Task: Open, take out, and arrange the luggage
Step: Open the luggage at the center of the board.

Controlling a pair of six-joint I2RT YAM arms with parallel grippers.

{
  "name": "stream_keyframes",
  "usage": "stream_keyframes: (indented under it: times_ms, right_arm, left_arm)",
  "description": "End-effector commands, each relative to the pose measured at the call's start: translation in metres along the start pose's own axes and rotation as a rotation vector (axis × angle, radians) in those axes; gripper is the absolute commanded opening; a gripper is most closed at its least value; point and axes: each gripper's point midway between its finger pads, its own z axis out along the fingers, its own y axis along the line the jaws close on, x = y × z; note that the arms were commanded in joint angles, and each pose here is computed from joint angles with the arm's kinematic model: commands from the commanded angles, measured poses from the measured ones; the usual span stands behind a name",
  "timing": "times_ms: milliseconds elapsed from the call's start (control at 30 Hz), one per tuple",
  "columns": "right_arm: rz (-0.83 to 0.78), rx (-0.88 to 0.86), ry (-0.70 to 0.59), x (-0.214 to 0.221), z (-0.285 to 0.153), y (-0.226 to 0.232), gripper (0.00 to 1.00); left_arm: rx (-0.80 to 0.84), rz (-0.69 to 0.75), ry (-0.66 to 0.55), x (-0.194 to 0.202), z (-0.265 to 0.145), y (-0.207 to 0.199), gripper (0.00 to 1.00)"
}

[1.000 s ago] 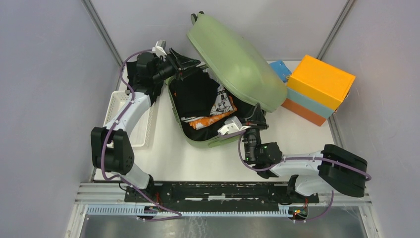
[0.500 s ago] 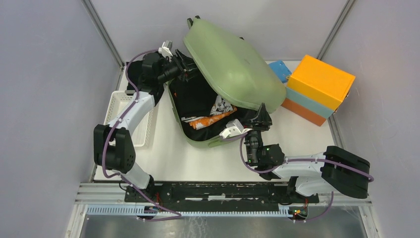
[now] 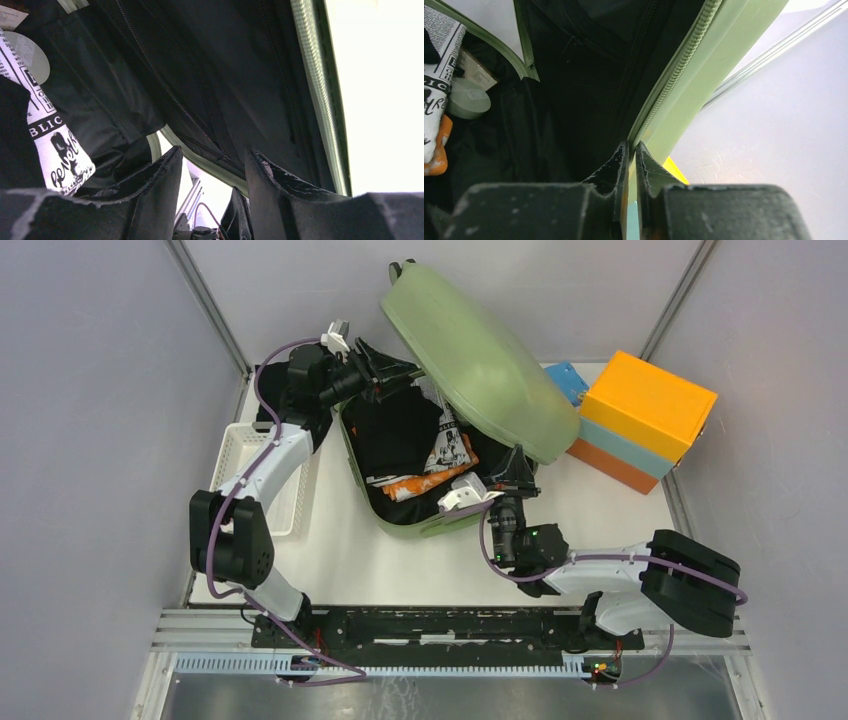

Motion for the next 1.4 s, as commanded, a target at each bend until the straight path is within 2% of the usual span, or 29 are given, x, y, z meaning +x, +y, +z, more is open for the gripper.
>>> stream_keyframes:
  times_ms: [0, 133, 233, 333, 400, 500, 600, 667, 733, 767, 800, 967, 1133, 1367]
  right_arm:
    - [0.387, 0.294, -0.019, 0.001, -0.003, -0.081, 0.08]
    - [0.400, 0.298, -0.019, 0.005, -0.005, -0.084, 0.05]
    - [0.406, 0.302, -0.017, 0.008, -0.007, -0.087, 0.04]
    - [0.408, 0.297, -0.021, 0.011, -0.009, -0.086, 0.06]
    - [0.404, 0.289, -0.027, 0.016, -0.013, -0.085, 0.18]
    - [0.379, 0.216, -0.045, 0.017, -0.016, -0.073, 0.44]
    - [0.358, 0.003, -0.123, 0.004, -0.016, -0.038, 0.55]
    - [0.389, -0.129, -0.210, -0.011, -0.020, -0.023, 0.71]
    - [0.414, -0.168, -0.242, -0.016, -0.024, -0.020, 0.79]
    - [0.432, -0.179, -0.248, -0.017, -0.025, -0.020, 0.94]
    - [0.439, -0.186, -0.248, -0.017, -0.026, -0.020, 0.98]
    - [0.480, -0.266, -0.264, -0.031, -0.026, -0.010, 0.98]
    - [0.544, -0.205, -0.266, -0.037, -0.022, -0.033, 0.98]
    - [0.388, -0.083, -0.213, -0.062, -0.008, -0.056, 0.98]
  left_arm:
    - [0.036, 0.091, -0.016, -0.004, -0.001, -0.016, 0.57]
    - [-0.038, 0.127, -0.032, -0.002, -0.007, 0.005, 0.58]
    - [-0.126, 0.172, -0.052, -0.001, -0.017, 0.024, 0.63]
    - [-0.119, 0.174, -0.038, 0.004, -0.019, 0.027, 0.65]
    - [-0.089, 0.159, -0.016, 0.006, -0.015, 0.024, 0.64]
    - [-0.058, 0.156, -0.010, 0.007, -0.013, 0.014, 0.61]
    - [-0.026, 0.150, 0.007, 0.011, -0.009, 0.003, 0.58]
    - [0.009, 0.137, 0.021, 0.016, -0.006, -0.005, 0.56]
    - [0.035, 0.126, 0.028, 0.021, -0.005, -0.012, 0.53]
    - [0.048, 0.122, 0.031, 0.023, -0.005, -0.015, 0.52]
    - [0.061, 0.117, 0.035, 0.026, -0.004, -0.019, 0.52]
    - [0.127, 0.114, 0.042, 0.035, -0.004, -0.047, 0.49]
    - [0.182, 0.132, 0.041, 0.037, -0.002, -0.079, 0.49]
    - [0.204, 0.135, 0.044, 0.033, 0.009, -0.092, 0.49]
